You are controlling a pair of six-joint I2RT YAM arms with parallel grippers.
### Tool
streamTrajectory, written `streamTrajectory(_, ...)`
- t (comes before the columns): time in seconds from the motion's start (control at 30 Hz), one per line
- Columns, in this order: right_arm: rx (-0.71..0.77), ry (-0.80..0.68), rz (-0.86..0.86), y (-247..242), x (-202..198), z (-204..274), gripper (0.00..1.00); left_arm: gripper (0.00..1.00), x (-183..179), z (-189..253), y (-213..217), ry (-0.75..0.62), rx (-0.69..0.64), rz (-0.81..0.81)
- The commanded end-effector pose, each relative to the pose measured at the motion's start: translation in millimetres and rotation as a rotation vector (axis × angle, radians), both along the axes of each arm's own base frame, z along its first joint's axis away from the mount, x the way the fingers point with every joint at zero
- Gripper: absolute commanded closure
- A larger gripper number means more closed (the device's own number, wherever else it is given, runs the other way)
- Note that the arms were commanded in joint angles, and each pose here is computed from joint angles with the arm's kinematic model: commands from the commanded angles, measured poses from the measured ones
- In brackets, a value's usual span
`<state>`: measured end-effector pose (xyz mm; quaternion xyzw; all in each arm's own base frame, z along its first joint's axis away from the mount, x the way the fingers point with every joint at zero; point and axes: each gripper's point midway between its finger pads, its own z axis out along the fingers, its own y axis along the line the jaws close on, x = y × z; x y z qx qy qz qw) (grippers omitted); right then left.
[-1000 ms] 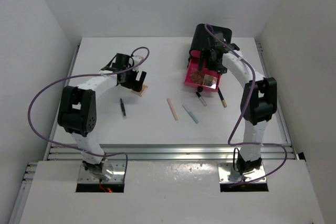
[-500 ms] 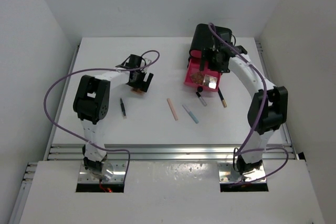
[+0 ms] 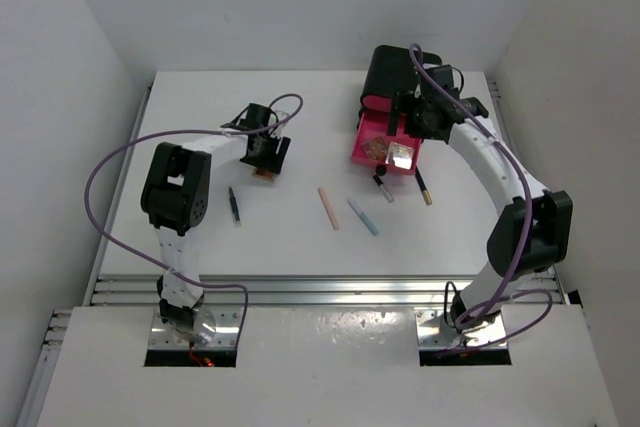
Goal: Organize the makeup
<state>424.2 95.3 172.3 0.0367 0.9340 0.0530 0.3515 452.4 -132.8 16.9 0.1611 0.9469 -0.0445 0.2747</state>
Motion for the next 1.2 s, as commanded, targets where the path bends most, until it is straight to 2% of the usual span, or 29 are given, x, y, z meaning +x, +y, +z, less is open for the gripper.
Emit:
streamTrajectory(0.0, -0.008, -0.109, -0.011, -6, -1, 30, 0.07, 0.60, -36, -21, -7, 0.157, -0.055, -0.017)
streamTrajectory(0.1, -0.020, -0.132, -0.030, -15, -3, 36, 0.06, 0.72, -24, -3, -7, 0.117, -0.032, -0.077)
streamTrajectory(0.2, -0.016, -0.135, -0.041, -21, -9, 37, 0.06, 0.72, 0, 47, -35, -0.017, -0.031, -0.199)
streamTrajectory(0.23, -0.016, -0.132, -0.055, -26, -9, 36, 0.06, 0.72, 3, 63, -49, -0.061, -0.023, -0.291)
streamTrajectory(0.27, -0.014, -0.130, -0.060, -29, -13, 35, 0.06, 0.72, 18, 90, -63, -0.139, -0.030, -0.335)
streamTrajectory(0.4, 0.030, -0.121, -0.095, -41, -21, 29, 0.05, 0.72, 35, 170, -115, -0.367, 0.001, -0.523)
streamTrajectory(0.43, 0.040, -0.133, -0.102, -45, -24, 30, 0.05, 0.72, 35, 183, -127, -0.406, 0.007, -0.561)
streamTrajectory(0.5, 0.056, -0.129, -0.105, -49, -28, 24, 0.05, 0.72, 29, 196, -167, -0.485, 0.039, -0.741)
streamTrajectory(0.53, 0.060, -0.122, -0.100, -48, -29, 21, 0.05, 0.72, 23, 202, -180, -0.498, 0.016, -0.772)
streamTrajectory(0.57, 0.062, -0.115, -0.101, -53, -31, 20, 0.05, 0.71, 22, 193, -192, -0.515, 0.052, -0.866)
streamTrajectory(0.67, 0.055, -0.092, -0.084, -56, -39, 11, 0.05, 0.66, 10, 187, -232, -0.565, 0.049, -1.055)
streamTrajectory(0.7, 0.050, -0.085, -0.075, -55, -42, 9, 0.05, 0.66, 7, 181, -249, -0.568, 0.006, -1.106)
streamTrajectory(0.8, 0.041, -0.075, -0.079, -61, -47, 6, 0.05, 0.65, 1, 177, -273, -0.595, -0.057, -1.216)
streamTrajectory(0.87, 0.040, -0.074, -0.072, -63, -50, 5, 0.05, 0.63, -1, 168, -288, -0.626, -0.040, -1.286)
streamTrajectory(1.07, 0.027, -0.063, -0.082, -75, -51, 2, 0.05, 0.60, 18, 149, -296, -0.710, 0.056, -1.382)
streamTrajectory(1.17, 0.040, -0.055, -0.067, -76, -51, 1, 0.05, 0.51, 18, 139, -311, -0.741, 0.073, -1.423)
